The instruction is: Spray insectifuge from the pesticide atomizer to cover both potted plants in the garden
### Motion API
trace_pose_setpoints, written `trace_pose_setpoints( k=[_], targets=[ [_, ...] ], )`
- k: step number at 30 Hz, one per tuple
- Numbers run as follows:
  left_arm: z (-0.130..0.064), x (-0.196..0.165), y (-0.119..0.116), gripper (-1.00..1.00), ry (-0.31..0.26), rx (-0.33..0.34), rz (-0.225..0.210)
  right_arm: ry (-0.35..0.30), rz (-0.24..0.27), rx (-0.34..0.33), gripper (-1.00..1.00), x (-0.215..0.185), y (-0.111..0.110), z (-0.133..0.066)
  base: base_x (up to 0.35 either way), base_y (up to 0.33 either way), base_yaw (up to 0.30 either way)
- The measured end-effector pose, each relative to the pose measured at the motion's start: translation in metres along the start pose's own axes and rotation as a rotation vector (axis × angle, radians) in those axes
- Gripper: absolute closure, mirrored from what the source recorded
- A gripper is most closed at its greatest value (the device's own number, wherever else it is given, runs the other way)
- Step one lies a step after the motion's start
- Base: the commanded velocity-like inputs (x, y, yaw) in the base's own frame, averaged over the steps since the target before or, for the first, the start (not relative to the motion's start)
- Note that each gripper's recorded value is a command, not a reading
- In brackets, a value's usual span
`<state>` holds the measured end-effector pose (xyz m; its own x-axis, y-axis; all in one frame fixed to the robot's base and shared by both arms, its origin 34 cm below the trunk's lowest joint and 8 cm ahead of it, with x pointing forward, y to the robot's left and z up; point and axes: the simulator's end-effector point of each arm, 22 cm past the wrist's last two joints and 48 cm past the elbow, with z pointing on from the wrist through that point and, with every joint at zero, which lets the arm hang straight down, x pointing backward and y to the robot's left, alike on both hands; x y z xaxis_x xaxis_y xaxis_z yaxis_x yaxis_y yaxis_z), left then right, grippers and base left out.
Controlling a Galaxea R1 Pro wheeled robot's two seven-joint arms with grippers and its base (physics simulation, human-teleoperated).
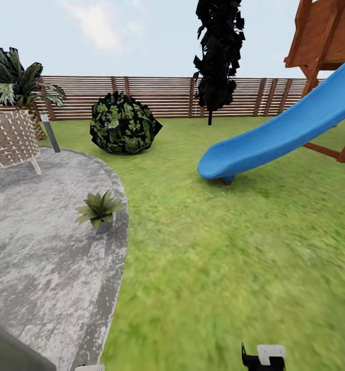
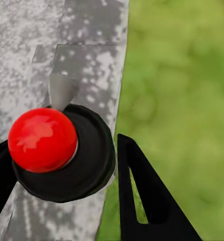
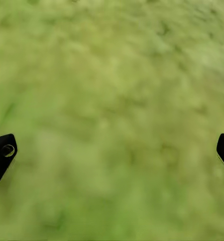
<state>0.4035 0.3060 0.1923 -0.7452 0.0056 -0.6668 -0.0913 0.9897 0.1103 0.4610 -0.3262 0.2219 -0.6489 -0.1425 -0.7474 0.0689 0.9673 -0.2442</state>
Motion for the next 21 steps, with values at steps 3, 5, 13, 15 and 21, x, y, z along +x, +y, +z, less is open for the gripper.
trace_pose_setpoints(
  k=[3, 5, 13, 15, 21],
  targets=[
    [0.0000, 0.0001, 0.0000, 1.00, 0.000, 0.000, 0.000, 0.000, 0.000, 0.001, -1.00, -0.0001, 0.0001, 0.0000, 0.340, -0.052, 0.000],
    [0.0000, 0.0001, 0.0000, 1.00, 0.000, 0.000, 0.000, 0.000, 0.000, 0.001, -1.00, -0.0001, 0.0005, -0.0001, 0.340, -0.089, 0.000],
    [0.0000, 0.0001, 0.0000, 1.00, 0.000, 0.000, 0.000, -0.002, 0.003, -0.003, -1.00, -0.0010, 0.0041, -0.0004, 0.339, -0.117, 0.000],
    [0.0000, 0.0001, 0.0001, 1.00, 0.000, 0.000, 0.000, -0.001, 0.004, -0.003, -1.00, -0.0010, 0.0046, -0.0005, 0.339, -0.122, 0.056],
    [0.0000, 0.0001, 0.0002, 1.00, 0.000, -0.001, 0.000, -0.001, 0.005, -0.005, -1.00, -0.0012, 0.0060, -0.0007, 0.339, -0.122, 0.231]
  ],
)
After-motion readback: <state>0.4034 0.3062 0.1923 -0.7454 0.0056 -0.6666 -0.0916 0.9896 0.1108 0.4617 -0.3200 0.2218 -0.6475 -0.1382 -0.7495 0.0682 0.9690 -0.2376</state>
